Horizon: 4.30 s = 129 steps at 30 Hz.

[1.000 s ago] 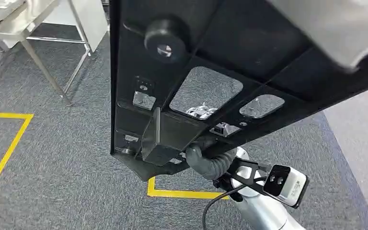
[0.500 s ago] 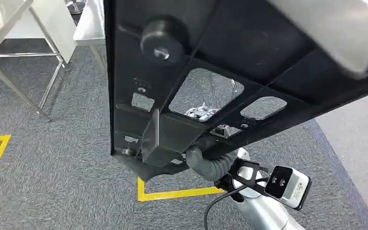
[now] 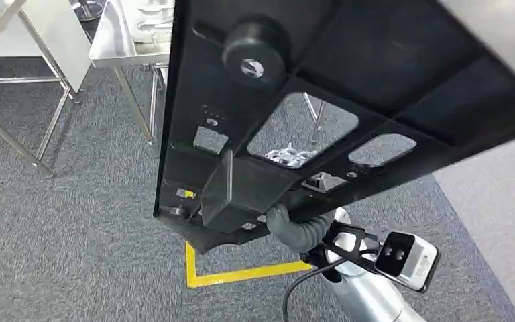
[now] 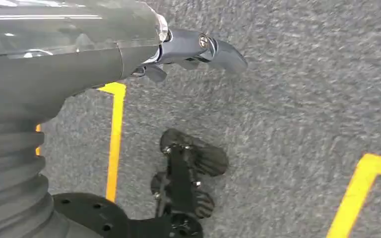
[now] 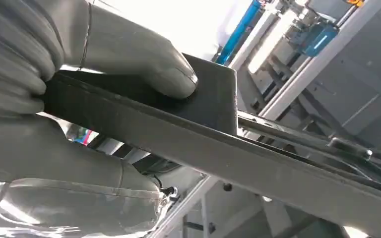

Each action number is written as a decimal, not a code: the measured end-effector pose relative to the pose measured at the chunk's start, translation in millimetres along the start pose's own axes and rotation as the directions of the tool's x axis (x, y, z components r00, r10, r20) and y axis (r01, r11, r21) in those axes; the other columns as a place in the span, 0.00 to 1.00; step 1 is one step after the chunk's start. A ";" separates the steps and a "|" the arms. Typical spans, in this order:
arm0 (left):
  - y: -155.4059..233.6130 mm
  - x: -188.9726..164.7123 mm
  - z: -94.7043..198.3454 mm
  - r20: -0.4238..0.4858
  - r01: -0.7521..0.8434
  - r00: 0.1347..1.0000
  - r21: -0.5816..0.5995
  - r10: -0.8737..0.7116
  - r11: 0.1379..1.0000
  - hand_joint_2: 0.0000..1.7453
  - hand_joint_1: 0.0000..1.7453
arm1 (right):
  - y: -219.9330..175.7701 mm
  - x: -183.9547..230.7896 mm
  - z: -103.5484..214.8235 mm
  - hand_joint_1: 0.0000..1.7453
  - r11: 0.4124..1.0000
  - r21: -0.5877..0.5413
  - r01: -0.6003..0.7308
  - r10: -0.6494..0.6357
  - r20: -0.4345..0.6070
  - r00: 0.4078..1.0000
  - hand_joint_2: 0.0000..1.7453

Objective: Take the parts from the cabinet and place them on the table.

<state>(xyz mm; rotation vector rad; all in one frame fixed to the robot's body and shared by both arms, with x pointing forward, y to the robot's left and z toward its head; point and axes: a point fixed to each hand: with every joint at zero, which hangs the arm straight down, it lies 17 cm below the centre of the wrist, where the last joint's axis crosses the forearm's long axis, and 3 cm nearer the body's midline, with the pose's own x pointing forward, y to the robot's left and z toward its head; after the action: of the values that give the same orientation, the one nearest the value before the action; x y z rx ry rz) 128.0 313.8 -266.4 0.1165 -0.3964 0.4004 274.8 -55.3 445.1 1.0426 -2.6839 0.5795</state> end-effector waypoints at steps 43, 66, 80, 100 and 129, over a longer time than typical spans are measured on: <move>8.1 3.1 -0.9 0.014 0.007 1.000 0.009 -0.007 1.000 1.00 0.00 | -6.9 5.4 12.1 1.00 0.999 -0.029 -0.025 0.024 -0.014 1.000 1.00; 10.3 4.0 -1.1 0.017 0.007 1.000 0.012 -0.007 1.000 1.00 0.00 | -15.1 6.3 6.6 1.00 0.999 -0.043 -0.025 0.026 0.007 1.000 1.00; 9.1 4.4 -1.1 0.018 0.005 1.000 0.010 -0.005 1.000 1.00 0.00 | -18.4 4.6 14.2 1.00 0.998 -0.057 -0.029 0.028 -0.007 1.000 1.00; 7.2 0.0 0.2 0.014 0.013 1.000 0.000 -0.013 1.000 1.00 0.00 | -29.8 4.7 34.0 1.00 0.993 -0.096 -0.076 0.071 -0.053 0.996 1.00; 7.8 -1.1 0.2 0.010 0.013 1.000 0.002 -0.013 1.000 1.00 0.00 | -25.5 14.5 37.5 1.00 0.992 -0.107 -0.072 0.068 -0.043 0.997 1.00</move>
<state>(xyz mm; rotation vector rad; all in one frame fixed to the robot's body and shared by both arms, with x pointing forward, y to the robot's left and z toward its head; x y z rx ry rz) 123.9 320.5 -266.5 0.1233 -0.4044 0.3872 279.8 -97.3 423.2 0.9026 -2.6936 0.4561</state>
